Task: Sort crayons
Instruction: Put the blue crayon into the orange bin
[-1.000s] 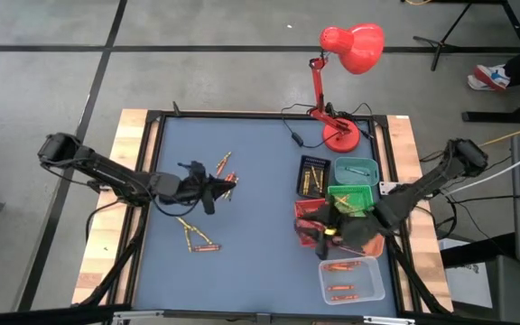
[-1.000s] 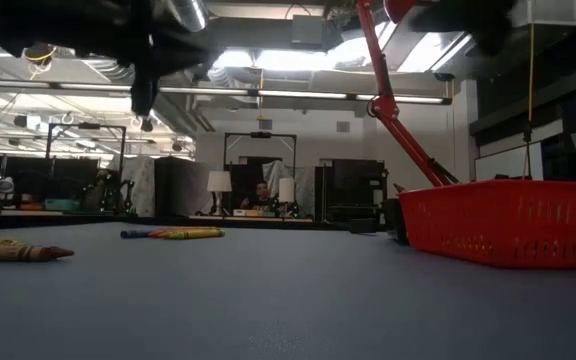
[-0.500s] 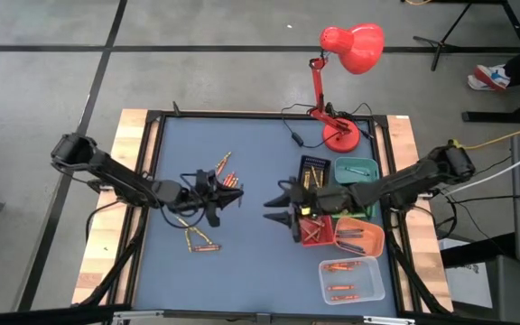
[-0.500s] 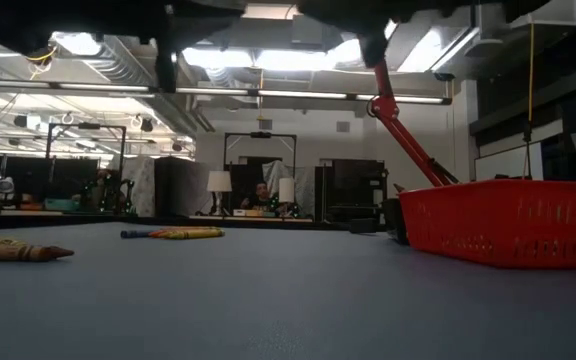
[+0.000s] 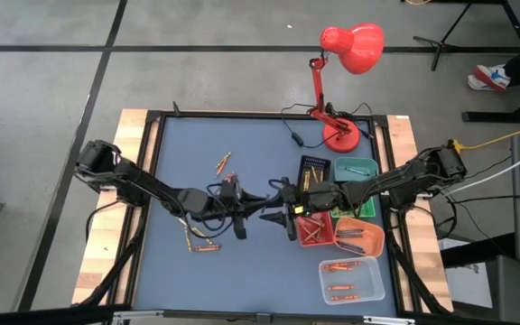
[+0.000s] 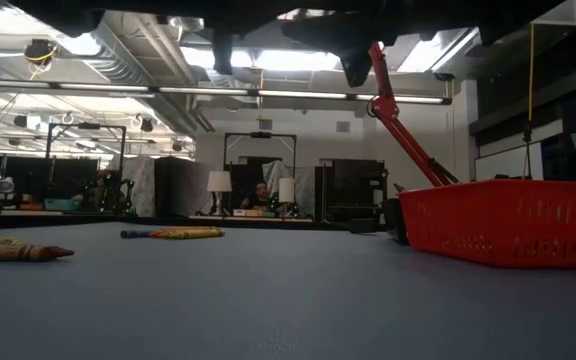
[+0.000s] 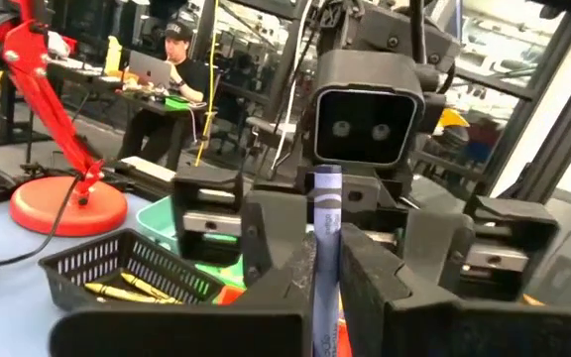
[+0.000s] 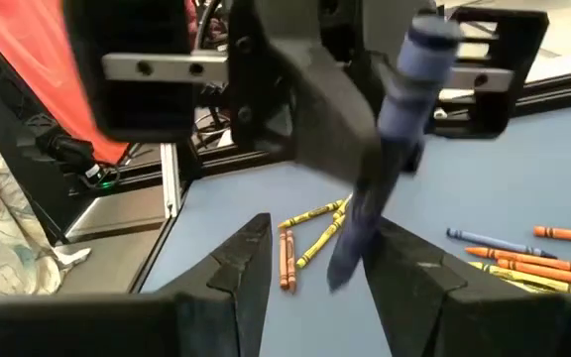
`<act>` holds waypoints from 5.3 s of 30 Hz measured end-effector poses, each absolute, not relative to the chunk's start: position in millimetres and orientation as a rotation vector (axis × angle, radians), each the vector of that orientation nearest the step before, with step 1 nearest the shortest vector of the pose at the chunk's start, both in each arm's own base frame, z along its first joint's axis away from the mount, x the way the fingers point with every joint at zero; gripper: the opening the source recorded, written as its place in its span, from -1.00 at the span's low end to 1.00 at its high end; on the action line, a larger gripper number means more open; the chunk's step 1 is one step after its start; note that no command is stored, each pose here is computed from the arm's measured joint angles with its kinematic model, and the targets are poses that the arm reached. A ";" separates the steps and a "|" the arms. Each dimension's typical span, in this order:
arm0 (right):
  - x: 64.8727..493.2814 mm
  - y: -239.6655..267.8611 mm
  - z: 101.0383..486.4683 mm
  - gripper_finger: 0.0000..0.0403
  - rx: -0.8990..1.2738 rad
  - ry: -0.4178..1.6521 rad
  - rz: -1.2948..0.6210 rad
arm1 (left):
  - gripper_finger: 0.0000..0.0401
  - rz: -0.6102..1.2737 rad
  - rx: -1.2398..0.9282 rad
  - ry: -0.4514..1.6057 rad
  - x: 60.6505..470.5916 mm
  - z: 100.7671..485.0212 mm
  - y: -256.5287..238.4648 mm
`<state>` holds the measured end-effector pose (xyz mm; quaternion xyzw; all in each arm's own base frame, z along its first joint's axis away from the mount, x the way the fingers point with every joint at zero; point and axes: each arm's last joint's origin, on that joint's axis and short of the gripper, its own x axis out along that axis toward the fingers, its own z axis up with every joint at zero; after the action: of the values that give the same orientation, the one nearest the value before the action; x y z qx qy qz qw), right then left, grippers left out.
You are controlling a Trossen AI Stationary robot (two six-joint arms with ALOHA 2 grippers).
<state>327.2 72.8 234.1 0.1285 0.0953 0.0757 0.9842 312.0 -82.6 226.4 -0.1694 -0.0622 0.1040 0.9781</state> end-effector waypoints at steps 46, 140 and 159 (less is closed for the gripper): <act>207.3 98.5 249.0 -0.93 0.482 1.007 0.202 | -0.54 0.136 -0.268 0.091 321.0 204.1 -89.3; 152.7 124.0 234.9 -0.83 0.366 1.230 -0.095 | -0.54 0.678 -0.445 1.064 224.4 139.3 0.3; 154.4 125.4 235.8 -0.83 0.380 1.212 -0.082 | -0.64 0.642 -0.448 1.065 211.9 120.8 -2.7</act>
<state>154.4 125.4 235.8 0.1776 0.5658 -0.0385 0.8042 211.9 -2.7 120.8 -0.2078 0.4946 0.2980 0.7896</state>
